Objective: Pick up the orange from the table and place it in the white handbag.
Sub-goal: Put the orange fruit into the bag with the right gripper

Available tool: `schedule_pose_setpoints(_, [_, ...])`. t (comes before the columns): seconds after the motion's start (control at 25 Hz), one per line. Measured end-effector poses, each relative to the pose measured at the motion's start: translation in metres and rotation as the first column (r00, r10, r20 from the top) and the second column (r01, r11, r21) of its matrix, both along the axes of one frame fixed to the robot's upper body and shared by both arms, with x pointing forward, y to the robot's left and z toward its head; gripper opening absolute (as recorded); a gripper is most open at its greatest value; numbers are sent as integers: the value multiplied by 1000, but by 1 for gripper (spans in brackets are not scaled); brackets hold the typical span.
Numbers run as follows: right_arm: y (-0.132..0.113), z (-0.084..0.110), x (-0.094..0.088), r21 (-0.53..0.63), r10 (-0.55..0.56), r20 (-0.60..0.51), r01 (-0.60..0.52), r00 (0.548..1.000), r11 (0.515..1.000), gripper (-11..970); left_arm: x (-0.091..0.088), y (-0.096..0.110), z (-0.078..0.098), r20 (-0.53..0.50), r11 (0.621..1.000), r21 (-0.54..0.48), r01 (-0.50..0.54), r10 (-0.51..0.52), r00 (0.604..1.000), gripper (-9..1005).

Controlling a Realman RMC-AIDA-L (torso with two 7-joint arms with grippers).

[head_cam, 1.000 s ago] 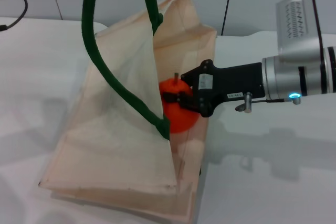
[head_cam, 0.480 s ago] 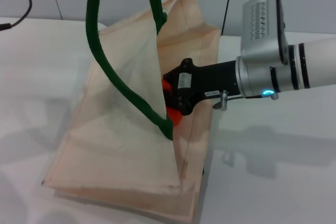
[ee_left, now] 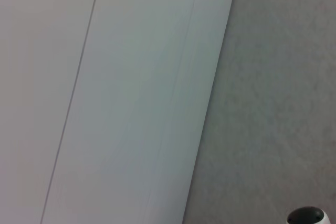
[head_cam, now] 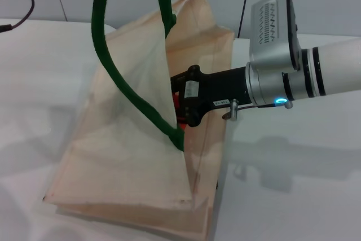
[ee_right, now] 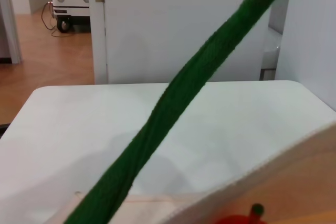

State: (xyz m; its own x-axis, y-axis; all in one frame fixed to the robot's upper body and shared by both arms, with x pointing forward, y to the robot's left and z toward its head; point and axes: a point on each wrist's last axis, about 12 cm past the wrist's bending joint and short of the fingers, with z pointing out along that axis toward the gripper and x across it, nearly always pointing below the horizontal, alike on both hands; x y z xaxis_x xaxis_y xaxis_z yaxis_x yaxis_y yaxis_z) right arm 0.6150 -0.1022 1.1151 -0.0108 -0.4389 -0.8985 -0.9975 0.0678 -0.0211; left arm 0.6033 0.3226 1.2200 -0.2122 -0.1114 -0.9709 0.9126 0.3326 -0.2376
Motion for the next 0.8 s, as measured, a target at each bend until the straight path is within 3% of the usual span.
schedule_pose_setpoints(0.44, [-7, -4, 3, 3, -62, -3, 62, 998, 998, 666, 0, 3, -3, -7, 1000, 4, -21, 21, 1000, 174])
schedule_pose_setpoints(0.64, [-11, -5, 4, 3, -72, -2, 72, 997, 997, 783, 0, 3, -4, -11, 1000, 5, -27, 27, 1000, 176])
schedule_pose_setpoints(0.8, [-36, -12, 6, 8, -151, -5, 151, 989, 989, 862, -1, 4, -5, -17, 1000, 6, -30, 30, 999, 177])
